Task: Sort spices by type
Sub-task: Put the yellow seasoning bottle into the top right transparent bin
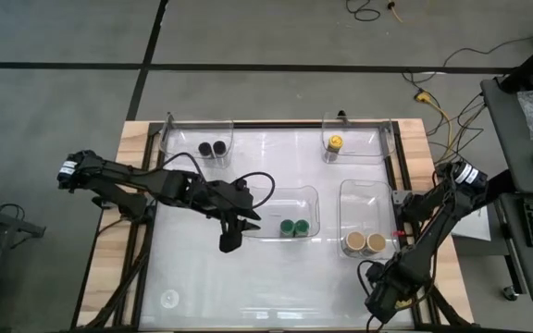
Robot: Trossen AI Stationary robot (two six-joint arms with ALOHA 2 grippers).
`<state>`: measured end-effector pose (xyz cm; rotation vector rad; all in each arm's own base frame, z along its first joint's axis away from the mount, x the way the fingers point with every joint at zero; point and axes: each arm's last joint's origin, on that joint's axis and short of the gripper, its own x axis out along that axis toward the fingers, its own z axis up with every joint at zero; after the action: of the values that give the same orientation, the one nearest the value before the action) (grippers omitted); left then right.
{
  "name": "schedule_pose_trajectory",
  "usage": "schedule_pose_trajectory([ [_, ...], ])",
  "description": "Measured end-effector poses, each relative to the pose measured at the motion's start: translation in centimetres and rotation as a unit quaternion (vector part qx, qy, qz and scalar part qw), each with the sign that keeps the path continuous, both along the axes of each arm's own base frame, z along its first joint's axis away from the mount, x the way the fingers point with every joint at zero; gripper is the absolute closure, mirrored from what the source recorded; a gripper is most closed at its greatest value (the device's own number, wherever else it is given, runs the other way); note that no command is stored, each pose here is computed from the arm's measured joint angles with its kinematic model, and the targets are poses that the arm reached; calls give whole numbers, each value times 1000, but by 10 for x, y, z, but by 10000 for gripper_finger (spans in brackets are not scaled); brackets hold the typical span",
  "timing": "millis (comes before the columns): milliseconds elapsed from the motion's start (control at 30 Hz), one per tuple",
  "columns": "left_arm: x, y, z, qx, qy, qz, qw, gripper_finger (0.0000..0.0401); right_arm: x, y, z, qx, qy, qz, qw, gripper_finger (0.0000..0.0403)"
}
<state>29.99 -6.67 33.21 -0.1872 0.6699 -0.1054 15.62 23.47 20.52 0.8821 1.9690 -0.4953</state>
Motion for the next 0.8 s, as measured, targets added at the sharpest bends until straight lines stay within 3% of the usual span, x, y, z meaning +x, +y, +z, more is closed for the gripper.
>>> schedule_pose_trajectory([
  [433,-5,-5,-2,5,20,-11,1000,299,0,1,0,9,8,2,1000,177],
  [567,-12,-9,0,6,25,-20,999,299,1,2,2,15,3,2,1000,179],
  [800,-26,-12,13,-1,9,-29,1000,299,26,12,43,82,-66,1,994,176],
])
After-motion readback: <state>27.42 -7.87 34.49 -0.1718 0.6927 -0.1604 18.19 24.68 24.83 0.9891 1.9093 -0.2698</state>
